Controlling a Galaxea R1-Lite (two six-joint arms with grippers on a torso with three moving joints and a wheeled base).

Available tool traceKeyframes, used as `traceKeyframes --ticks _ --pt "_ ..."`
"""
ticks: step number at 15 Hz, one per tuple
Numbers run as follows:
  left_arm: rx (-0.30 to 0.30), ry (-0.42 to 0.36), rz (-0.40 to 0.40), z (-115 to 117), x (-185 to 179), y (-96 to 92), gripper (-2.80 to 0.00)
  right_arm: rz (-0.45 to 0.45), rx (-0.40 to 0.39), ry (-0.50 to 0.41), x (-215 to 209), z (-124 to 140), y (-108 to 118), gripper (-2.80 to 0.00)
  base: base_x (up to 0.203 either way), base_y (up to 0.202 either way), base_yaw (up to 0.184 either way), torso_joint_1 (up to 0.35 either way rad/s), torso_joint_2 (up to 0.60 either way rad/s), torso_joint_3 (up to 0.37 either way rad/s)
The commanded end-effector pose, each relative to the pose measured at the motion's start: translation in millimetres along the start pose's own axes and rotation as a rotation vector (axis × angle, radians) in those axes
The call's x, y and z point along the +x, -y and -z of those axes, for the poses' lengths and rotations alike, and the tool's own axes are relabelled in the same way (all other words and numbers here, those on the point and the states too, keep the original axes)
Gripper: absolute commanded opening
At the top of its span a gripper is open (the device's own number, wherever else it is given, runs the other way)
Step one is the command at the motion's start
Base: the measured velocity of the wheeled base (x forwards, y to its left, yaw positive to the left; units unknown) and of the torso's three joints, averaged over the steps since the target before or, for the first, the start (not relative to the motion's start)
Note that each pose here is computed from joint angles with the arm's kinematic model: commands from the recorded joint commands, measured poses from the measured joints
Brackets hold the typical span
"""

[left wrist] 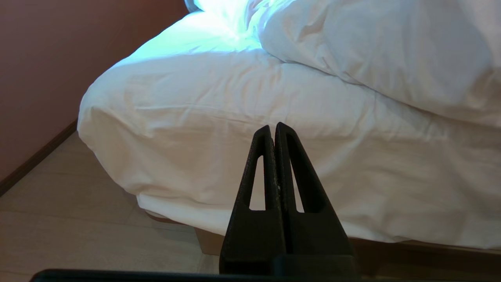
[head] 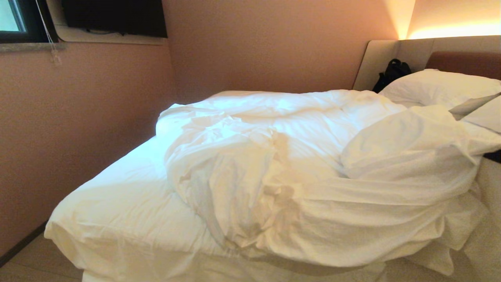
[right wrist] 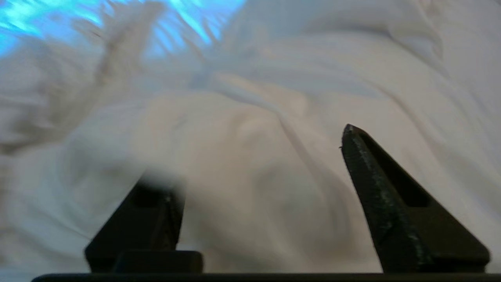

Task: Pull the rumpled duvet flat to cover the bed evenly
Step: Flatten the corners of the folded blanket

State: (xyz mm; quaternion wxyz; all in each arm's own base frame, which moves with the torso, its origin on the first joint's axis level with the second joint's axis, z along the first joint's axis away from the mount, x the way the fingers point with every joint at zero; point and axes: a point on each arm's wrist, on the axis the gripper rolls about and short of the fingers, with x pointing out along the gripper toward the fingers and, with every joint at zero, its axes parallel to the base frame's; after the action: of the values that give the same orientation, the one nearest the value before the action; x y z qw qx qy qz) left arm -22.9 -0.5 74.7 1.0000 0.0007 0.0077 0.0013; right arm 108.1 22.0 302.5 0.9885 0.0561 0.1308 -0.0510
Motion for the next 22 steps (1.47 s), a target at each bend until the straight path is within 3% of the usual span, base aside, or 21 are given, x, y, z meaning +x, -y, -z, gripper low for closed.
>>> traceKeyframes --ticks 1,3,5,8,13,14,17,22 --pt "0.0 0.0 -0.001 0 0 0.0 -2.8 -0.203 -0.057 -0.366 -16 14 2 0.0 0.0 0.0 0.0 0.0 0.0 0.0" --pt "0.0 0.0 -0.001 0 0 0.0 -2.8 -0.403 -0.021 -0.465 -29 9 1 0.0 0.0 0.0 0.0 0.0 0.0 0.0" --pt "0.0 0.0 -0.001 0 0 0.0 -2.8 -0.48 -0.01 -0.488 -28 6 -2 0.0 0.0 0.0 0.0 0.0 0.0 0.0" --pt "0.0 0.0 -0.001 0 0 0.0 -2.8 -0.455 -0.006 -0.538 -1 4 -12 0.0 0.0 0.0 0.0 0.0 0.0 0.0" --pt "0.0 0.0 -0.001 0 0 0.0 -2.8 -0.278 0.072 -0.617 75 -15 -36 0.0 0.0 0.0 0.0 0.0 0.0 0.0" --pt "0.0 -0.001 -0.001 0 0 0.0 -2.8 -0.253 0.089 -0.617 88 -19 -40 -2.8 0.0 0.0 0.0 0.0 0.0 0.0" --pt "0.0 0.0 -0.001 0 0 0.0 -2.8 -0.235 0.104 -0.616 107 -25 -49 -2.8 0.0 0.0 0.0 0.0 0.0 0.0" --pt "0.0 0.0 -0.001 0 0 0.0 -2.8 -0.188 0.061 -0.67 118 -10 -55 -2.8 0.0 0.0 0.0 0.0 0.0 0.0"
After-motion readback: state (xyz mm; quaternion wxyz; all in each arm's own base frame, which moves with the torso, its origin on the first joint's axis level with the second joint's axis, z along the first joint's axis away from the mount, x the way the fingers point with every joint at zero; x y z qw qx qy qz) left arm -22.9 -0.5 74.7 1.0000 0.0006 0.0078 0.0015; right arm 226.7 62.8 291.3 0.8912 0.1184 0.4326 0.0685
